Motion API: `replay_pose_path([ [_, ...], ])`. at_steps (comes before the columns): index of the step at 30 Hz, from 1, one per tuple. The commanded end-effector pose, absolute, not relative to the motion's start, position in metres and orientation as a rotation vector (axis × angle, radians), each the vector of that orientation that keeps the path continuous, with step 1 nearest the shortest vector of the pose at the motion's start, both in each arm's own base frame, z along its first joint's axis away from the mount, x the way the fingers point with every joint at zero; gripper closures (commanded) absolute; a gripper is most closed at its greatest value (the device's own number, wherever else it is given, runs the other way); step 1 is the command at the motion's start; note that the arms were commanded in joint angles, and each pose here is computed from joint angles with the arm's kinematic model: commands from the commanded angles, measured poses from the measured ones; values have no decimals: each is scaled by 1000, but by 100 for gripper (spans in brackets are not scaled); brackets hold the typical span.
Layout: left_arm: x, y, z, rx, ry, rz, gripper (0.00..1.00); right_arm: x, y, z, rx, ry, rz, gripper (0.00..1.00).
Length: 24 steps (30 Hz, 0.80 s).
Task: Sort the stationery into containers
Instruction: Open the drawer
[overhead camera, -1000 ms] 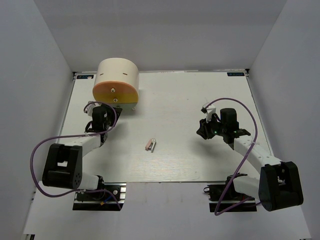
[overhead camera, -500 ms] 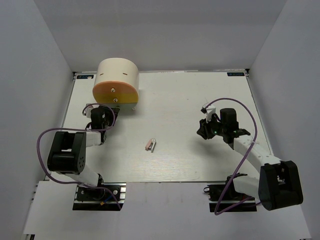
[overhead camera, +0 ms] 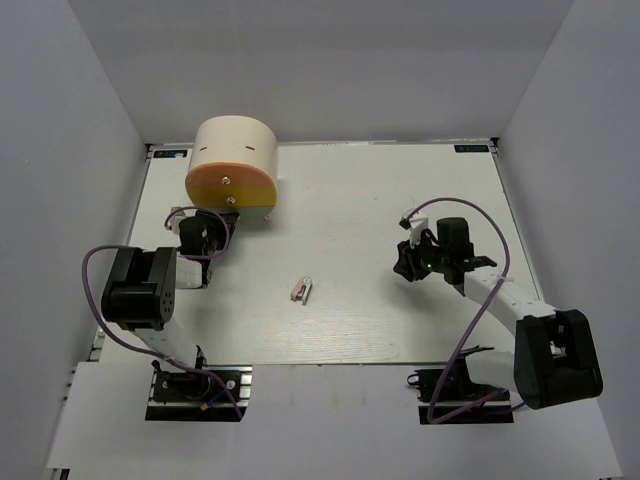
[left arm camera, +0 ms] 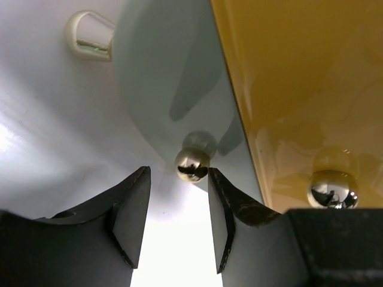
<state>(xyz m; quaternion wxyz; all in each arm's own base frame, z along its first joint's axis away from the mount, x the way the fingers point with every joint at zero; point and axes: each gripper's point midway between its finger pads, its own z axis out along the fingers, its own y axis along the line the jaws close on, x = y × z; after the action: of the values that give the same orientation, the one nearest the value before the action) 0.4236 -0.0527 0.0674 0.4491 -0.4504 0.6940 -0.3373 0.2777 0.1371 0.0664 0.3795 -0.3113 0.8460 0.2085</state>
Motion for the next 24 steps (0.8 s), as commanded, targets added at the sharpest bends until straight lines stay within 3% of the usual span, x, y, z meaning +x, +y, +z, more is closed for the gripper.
replay_pose_path([
  [1,432,-56,83,-1071,1657,-909,47,289,138,77,-812,2128,510,62],
  [8,438,-55,82,-1055,1643,-928,48,291,139,77,-823,2128,510,62],
  [13,444,-55,81,-1063,1638,-935,55,290,139,77,-825,2131,512,62],
  [24,449,-57,83,-1051,1635,-947,81,289,137,78,-824,2129,506,62],
])
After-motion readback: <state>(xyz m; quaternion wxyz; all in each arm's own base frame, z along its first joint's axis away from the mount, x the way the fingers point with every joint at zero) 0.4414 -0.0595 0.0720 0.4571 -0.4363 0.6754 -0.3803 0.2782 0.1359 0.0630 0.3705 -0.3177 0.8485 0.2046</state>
